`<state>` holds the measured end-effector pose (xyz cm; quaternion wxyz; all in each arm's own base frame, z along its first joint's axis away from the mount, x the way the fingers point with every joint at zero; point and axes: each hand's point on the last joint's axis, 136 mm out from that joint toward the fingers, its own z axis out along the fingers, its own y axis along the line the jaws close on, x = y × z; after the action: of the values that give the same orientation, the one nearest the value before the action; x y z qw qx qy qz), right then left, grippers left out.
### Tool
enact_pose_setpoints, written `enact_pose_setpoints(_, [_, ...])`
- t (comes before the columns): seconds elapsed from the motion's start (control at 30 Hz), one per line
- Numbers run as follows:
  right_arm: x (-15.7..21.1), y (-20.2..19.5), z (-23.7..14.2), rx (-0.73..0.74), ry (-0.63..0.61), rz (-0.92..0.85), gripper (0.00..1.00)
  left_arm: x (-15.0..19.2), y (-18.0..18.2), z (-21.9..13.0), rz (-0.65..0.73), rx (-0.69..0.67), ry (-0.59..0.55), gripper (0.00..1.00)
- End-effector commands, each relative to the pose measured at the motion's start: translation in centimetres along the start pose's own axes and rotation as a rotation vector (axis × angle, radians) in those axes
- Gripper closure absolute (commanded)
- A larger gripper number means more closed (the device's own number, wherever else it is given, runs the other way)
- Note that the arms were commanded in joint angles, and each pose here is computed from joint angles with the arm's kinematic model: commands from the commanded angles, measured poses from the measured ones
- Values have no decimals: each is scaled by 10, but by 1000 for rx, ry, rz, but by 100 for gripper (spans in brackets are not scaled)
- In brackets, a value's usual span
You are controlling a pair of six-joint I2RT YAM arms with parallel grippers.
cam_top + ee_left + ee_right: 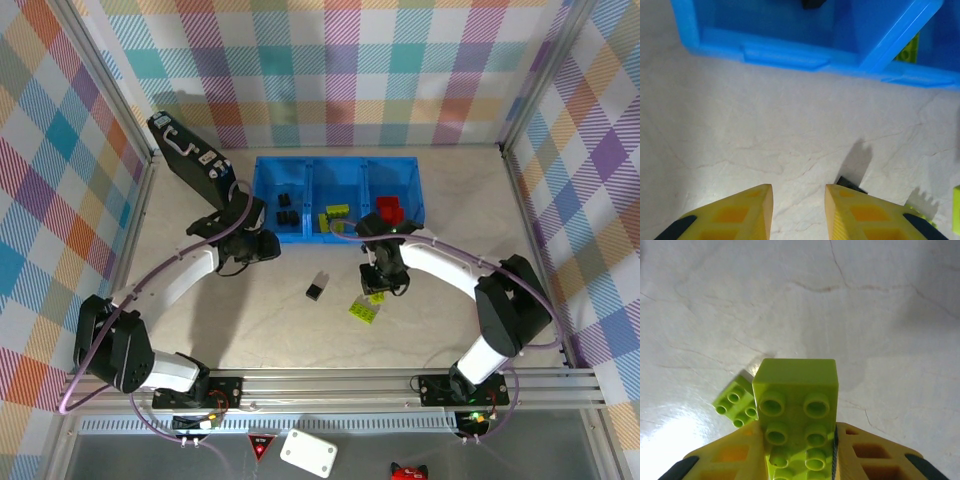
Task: Sort the legos into containers by color
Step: Pick up the lego from the bottom-center of the table, then place the lego in the container.
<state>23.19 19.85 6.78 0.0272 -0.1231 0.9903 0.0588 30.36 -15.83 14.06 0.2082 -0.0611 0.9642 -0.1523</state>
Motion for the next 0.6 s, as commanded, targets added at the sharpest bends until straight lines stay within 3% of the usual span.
enact_pose_setpoints(0.0, [-11, 7, -4, 6, 3, -38, 69, 13, 7, -6, -34, -2, -3, 67])
enact_pose_setpoints(0.57, [-99, 44, -31, -6, -105, -46, 66, 56, 27, -6, -92, -2, 35, 67])
